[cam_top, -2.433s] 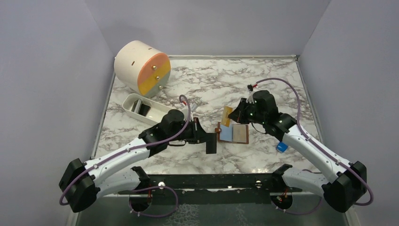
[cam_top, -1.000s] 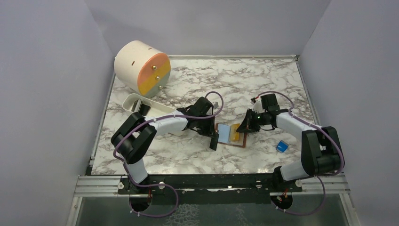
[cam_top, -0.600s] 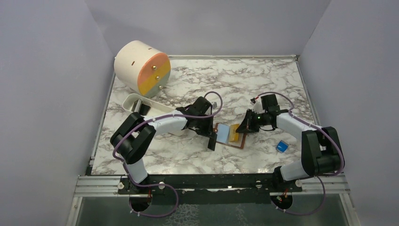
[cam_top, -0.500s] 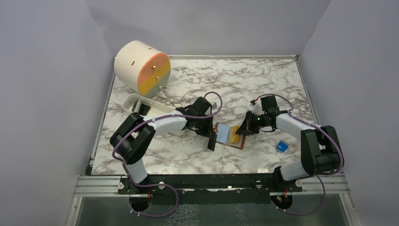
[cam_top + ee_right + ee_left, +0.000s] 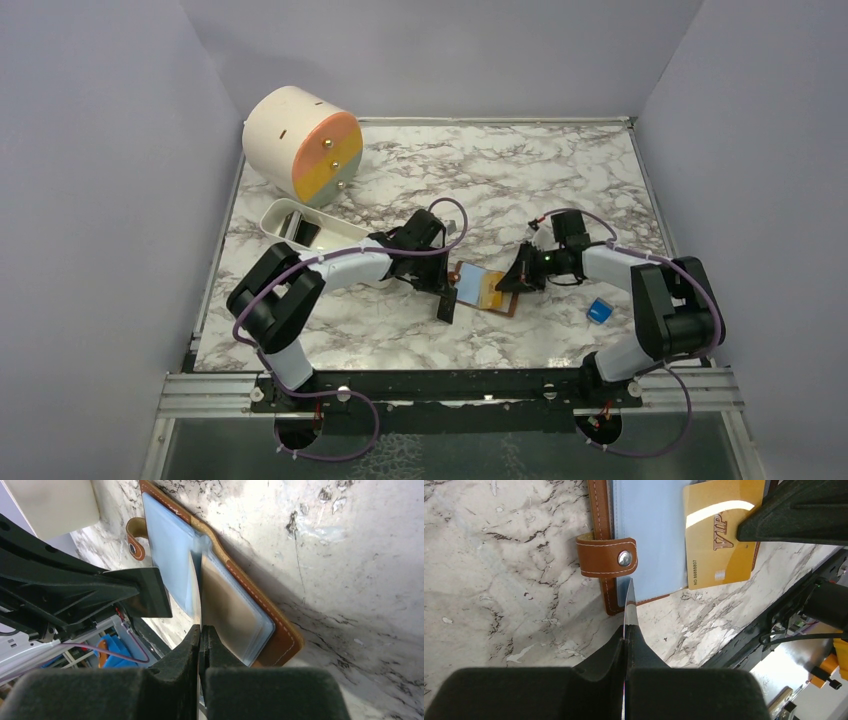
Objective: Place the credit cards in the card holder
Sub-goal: Insert the credit card into the card holder.
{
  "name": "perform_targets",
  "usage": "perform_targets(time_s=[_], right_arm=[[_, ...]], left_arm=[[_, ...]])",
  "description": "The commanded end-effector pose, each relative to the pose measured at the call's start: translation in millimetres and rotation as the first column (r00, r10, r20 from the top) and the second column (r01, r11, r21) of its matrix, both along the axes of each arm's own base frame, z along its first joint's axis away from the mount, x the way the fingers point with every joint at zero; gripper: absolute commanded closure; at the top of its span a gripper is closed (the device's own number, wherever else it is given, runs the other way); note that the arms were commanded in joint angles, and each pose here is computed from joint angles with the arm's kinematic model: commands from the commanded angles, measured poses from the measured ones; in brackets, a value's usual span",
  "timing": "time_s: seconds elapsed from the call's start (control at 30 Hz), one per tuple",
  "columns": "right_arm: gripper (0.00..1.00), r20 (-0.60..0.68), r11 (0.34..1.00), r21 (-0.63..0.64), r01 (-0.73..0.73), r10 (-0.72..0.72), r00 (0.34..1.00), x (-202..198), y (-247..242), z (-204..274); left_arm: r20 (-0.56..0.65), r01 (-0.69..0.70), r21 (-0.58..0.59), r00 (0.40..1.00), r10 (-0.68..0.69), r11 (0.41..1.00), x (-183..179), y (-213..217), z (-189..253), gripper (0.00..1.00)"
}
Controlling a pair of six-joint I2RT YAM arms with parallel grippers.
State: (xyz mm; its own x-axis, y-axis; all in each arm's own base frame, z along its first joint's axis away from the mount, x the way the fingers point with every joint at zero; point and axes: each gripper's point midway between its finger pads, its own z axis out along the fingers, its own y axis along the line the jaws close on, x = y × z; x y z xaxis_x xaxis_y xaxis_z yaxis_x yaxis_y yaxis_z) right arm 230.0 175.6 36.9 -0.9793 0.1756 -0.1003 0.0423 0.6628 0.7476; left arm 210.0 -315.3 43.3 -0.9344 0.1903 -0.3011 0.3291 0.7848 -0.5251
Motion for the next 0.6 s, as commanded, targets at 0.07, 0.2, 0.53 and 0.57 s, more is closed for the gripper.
perform_targets(time_s=[0.07, 0.2, 0.53, 0.57], right_arm=[[0.99, 0.015, 1.000, 0.007, -0.001, 0.001, 1.000, 7, 1, -12], [0.99, 0.020, 0.999, 0.033, -0.009, 0.008, 1.000, 8, 4, -12], [0.99, 0.054, 1.000, 0.014, 0.014, -0.015, 0.998, 16, 2, -20], [0.99, 0.054, 1.000, 0.013, 0.018, -0.019, 0.998, 17, 2, -21]], left_arm=[[0.009, -0.013, 0.036, 1.000, 0.013, 0.999, -3, 13, -7, 1.00], [0.007, -0.013, 0.037, 1.000, 0.012, 0.999, -3, 13, -9, 1.00], [-0.033, -0.021, -0.007, 0.999, 0.021, 1.000, -10, 8, -6, 1.00], [-0.044, -0.027, -0.017, 0.999, 0.026, 1.000, -12, 6, -5, 1.00]])
